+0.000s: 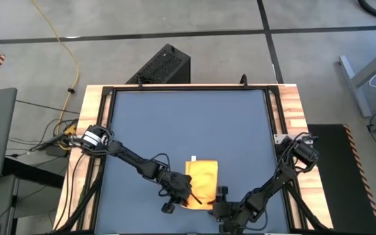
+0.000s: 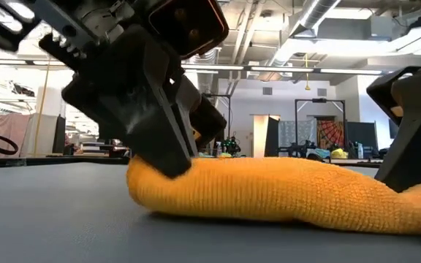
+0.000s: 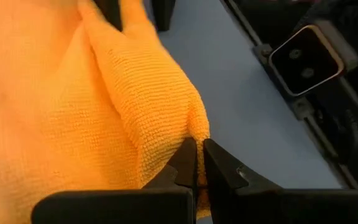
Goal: Roll towel into tight, uniform cylinder
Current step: Roll the orange towel
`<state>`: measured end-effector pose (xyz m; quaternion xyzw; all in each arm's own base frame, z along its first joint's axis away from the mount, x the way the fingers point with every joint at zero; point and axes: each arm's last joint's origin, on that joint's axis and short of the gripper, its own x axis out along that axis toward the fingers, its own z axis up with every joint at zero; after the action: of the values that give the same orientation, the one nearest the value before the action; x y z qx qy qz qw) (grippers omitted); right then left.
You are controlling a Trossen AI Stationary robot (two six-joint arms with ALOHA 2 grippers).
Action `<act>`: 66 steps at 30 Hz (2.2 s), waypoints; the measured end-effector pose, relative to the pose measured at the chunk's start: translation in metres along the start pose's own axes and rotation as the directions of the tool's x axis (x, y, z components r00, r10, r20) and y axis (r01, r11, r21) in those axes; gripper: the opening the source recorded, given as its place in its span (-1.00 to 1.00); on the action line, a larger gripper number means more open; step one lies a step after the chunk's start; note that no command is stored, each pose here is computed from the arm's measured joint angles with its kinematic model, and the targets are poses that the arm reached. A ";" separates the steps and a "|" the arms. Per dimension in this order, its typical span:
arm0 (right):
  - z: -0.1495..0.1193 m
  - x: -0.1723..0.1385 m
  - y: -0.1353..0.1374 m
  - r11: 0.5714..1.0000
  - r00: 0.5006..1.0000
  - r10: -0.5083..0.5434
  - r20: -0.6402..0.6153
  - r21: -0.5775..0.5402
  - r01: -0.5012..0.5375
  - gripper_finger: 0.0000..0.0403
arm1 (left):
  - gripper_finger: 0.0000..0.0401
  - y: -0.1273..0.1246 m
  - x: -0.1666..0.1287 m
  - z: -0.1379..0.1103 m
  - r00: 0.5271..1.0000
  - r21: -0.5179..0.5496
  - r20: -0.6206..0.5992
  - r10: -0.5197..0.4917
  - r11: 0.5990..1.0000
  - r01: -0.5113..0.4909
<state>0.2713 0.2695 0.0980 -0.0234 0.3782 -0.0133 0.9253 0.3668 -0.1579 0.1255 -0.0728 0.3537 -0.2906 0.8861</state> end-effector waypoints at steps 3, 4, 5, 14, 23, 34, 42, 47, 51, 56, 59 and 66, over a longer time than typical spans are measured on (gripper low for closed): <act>0.000 -0.002 0.001 0.996 1.000 0.003 0.002 0.084 -0.003 -0.23 | -1.00 -0.003 -0.003 0.006 0.998 0.001 0.039 -0.042 0.999 0.042; 0.001 -0.003 0.002 0.994 1.000 0.005 0.004 0.109 -0.005 -0.32 | -1.00 -0.005 -0.006 0.009 0.998 0.004 0.049 -0.048 0.999 0.047; 0.001 -0.003 0.002 0.992 1.000 0.006 0.005 0.128 -0.006 -0.43 | -1.00 -0.006 -0.008 0.011 0.997 0.000 0.059 -0.052 0.999 0.052; 0.001 -0.006 0.008 0.942 1.000 0.016 0.007 0.334 -0.017 -0.90 | -1.00 -0.002 -0.010 0.010 0.998 -0.076 0.023 -0.058 0.995 0.060; 0.029 -0.029 -0.002 0.852 0.989 0.151 -0.013 0.509 -0.123 -0.92 | -1.00 -0.001 -0.009 -0.002 0.994 -0.234 -0.078 -0.079 0.970 0.059; 0.033 -0.015 -0.046 0.683 0.958 0.260 -0.119 0.725 -0.095 -0.92 | -1.00 0.008 -0.013 -0.009 0.989 -0.399 -0.136 -0.053 0.917 -0.006; 0.022 -0.009 -0.059 0.639 0.958 0.238 -0.158 0.769 -0.032 -0.91 | -0.83 0.035 -0.022 -0.009 0.988 -0.359 -0.150 0.027 0.930 -0.080; 0.018 -0.006 -0.064 0.633 0.959 0.226 -0.173 0.774 -0.010 -0.91 | -0.74 0.048 -0.031 -0.009 0.987 -0.333 -0.163 -0.003 0.941 -0.052; 0.013 -0.005 -0.067 0.627 0.959 0.212 -0.189 0.779 0.015 -0.91 | -0.73 0.048 -0.041 -0.007 0.982 -0.295 -0.188 0.023 0.952 -0.079; 0.013 -0.002 -0.072 0.623 0.962 0.187 -0.198 0.781 0.040 -0.91 | -0.73 0.043 -0.051 -0.002 0.978 -0.178 -0.201 0.051 0.980 -0.087; 0.014 -0.002 -0.073 0.626 0.960 0.192 -0.202 0.779 0.039 -0.91 | -0.73 0.035 -0.060 0.003 0.974 -0.109 -0.211 0.084 0.988 -0.108; 0.014 -0.001 -0.075 0.618 0.962 0.190 -0.198 0.785 0.040 -0.91 | -0.73 -0.002 -0.073 0.042 0.980 0.089 0.096 0.173 0.979 -0.181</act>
<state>0.2803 0.1956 0.1125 0.3995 0.4539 -0.1404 0.7840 0.3519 -0.1213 0.1994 -0.0104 0.3048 -0.2239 0.9257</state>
